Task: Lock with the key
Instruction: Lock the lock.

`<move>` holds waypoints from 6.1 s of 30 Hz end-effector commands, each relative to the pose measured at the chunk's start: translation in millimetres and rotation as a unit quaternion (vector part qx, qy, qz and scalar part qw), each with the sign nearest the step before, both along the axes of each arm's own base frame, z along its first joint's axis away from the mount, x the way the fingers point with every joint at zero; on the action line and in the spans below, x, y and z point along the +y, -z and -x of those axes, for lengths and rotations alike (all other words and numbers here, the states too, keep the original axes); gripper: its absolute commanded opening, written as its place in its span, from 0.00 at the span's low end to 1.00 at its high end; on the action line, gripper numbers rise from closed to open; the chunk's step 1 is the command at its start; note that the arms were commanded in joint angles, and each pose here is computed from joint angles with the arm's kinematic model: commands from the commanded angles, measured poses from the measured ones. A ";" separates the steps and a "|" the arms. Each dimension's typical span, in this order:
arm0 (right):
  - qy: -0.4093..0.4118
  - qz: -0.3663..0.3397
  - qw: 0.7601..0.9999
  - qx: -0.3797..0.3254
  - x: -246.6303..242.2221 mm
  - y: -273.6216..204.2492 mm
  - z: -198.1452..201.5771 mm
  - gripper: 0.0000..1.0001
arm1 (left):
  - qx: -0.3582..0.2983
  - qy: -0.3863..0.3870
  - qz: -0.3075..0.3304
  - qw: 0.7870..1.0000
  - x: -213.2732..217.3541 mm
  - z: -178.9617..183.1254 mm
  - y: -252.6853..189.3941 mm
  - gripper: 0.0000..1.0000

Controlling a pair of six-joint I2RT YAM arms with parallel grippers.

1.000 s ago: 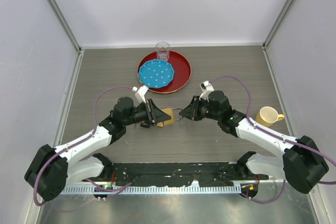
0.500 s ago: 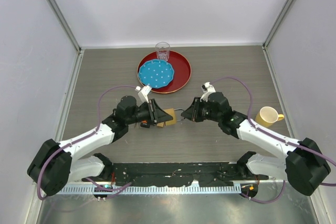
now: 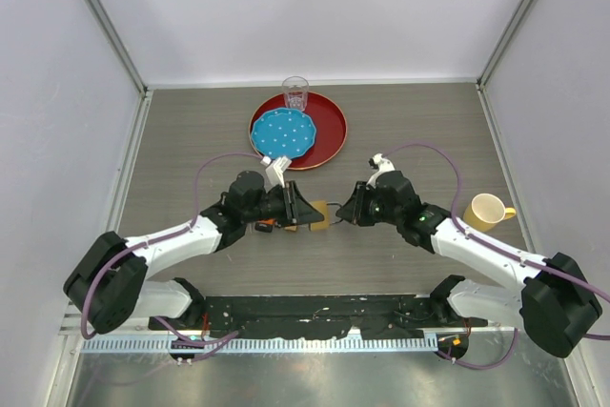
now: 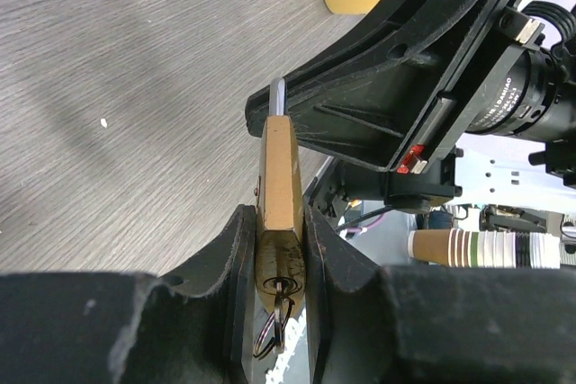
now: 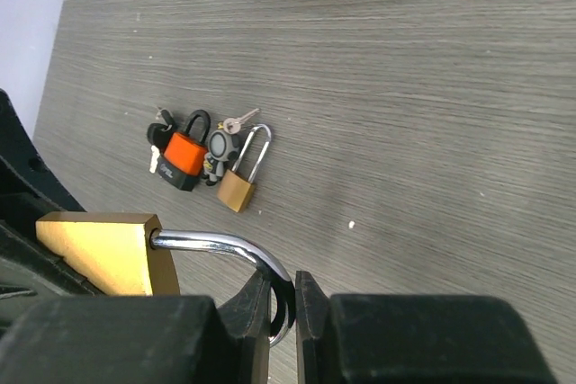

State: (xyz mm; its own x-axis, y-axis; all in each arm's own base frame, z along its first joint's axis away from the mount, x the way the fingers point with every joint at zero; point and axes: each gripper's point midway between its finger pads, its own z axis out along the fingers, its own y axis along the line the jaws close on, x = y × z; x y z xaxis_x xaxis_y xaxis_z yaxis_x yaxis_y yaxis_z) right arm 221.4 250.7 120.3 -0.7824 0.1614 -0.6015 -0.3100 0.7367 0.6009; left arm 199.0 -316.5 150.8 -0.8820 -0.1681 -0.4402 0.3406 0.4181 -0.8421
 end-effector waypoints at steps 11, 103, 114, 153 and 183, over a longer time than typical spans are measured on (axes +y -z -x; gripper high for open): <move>-0.162 -0.236 0.947 -0.148 65.0 -158.0 44.0 0.02 | -0.080 0.030 0.065 0.994 -33.8 5.4 -46.6 0.00; -0.274 -0.342 0.839 -0.323 57.2 -312.4 117.9 0.02 | -0.127 -0.007 0.103 0.986 -88.8 -4.2 -46.8 0.00; -0.142 -0.221 0.914 -0.310 43.5 -265.4 62.4 0.04 | -0.115 -0.032 0.059 0.991 -33.9 1.3 -30.9 0.00; 0.020 -0.368 0.917 -0.154 44.3 -164.2 15.7 0.91 | -0.227 -0.163 0.265 0.923 66.0 -6.2 -175.1 0.00; -0.056 -0.305 0.930 -0.198 49.4 -183.5 3.7 0.02 | -0.229 -0.081 0.164 0.956 54.1 16.2 -142.5 0.13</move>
State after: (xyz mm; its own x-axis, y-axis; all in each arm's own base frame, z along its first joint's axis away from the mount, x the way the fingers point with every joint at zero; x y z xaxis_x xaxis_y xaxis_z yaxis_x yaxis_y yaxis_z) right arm 210.0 312.8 265.4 -0.6370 0.5455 -0.5446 -0.5352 0.1955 0.8218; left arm 202.7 -261.1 280.8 -0.6022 -0.5995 -0.5272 0.5433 0.1762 -0.8209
